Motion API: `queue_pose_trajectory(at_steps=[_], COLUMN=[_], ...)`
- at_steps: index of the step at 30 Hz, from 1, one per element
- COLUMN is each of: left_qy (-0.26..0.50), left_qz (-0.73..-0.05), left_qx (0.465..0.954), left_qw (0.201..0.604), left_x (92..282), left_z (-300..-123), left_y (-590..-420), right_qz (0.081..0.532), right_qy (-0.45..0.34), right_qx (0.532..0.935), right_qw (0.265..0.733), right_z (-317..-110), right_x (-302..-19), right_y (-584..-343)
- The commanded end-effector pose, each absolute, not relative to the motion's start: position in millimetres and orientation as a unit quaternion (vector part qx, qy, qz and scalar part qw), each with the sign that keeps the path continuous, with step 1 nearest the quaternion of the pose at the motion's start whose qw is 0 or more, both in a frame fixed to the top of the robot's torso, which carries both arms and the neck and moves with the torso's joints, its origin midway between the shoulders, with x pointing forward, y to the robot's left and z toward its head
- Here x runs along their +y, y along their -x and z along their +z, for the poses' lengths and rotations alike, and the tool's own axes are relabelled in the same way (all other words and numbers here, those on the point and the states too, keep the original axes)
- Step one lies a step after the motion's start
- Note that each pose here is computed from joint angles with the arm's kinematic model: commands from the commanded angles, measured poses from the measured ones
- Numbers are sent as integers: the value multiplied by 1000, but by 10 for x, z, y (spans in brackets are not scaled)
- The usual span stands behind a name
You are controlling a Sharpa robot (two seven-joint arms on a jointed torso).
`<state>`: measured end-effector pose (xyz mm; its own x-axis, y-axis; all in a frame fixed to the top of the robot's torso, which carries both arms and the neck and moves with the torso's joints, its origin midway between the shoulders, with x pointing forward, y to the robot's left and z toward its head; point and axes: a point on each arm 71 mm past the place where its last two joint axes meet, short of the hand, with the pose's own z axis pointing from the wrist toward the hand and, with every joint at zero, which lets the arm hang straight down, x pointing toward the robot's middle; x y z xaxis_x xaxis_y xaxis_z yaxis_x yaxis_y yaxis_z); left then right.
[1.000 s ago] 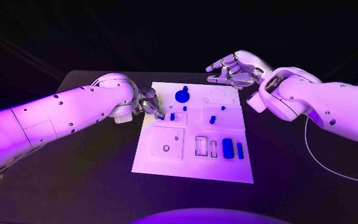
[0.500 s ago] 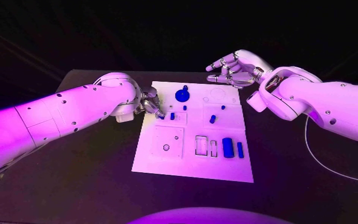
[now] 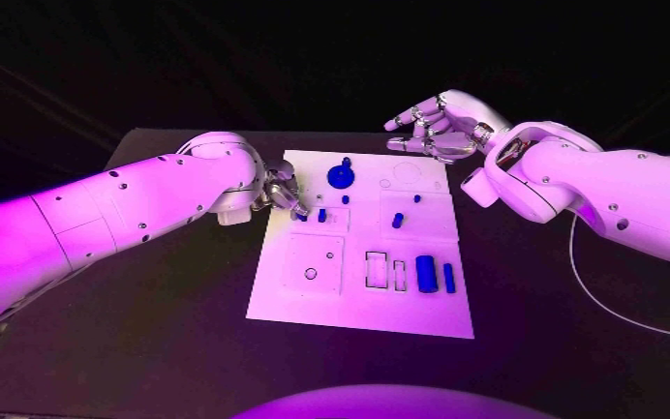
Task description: Assemble the parts on the task board
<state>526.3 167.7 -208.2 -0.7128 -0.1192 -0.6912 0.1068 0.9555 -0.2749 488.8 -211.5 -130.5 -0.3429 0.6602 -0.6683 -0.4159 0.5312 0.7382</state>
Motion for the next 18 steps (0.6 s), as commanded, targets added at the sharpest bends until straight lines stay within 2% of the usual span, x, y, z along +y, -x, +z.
queue_pose_trajectory(at_steps=[1, 18], left_qy=[-4, -1], left_qz=[-136, -129], left_qx=[927, 929], left_qw=[349, 346], left_x=[1658, 1620], left_z=[-2176, -2183], left_y=[-5213, -5222], right_qz=[480, 481], right_qy=[-87, -87], right_qx=[668, 668], right_qw=[562, 562], right_z=[-1306, -1304], right_x=[-2099, -2095], right_y=[-4880, -4875])
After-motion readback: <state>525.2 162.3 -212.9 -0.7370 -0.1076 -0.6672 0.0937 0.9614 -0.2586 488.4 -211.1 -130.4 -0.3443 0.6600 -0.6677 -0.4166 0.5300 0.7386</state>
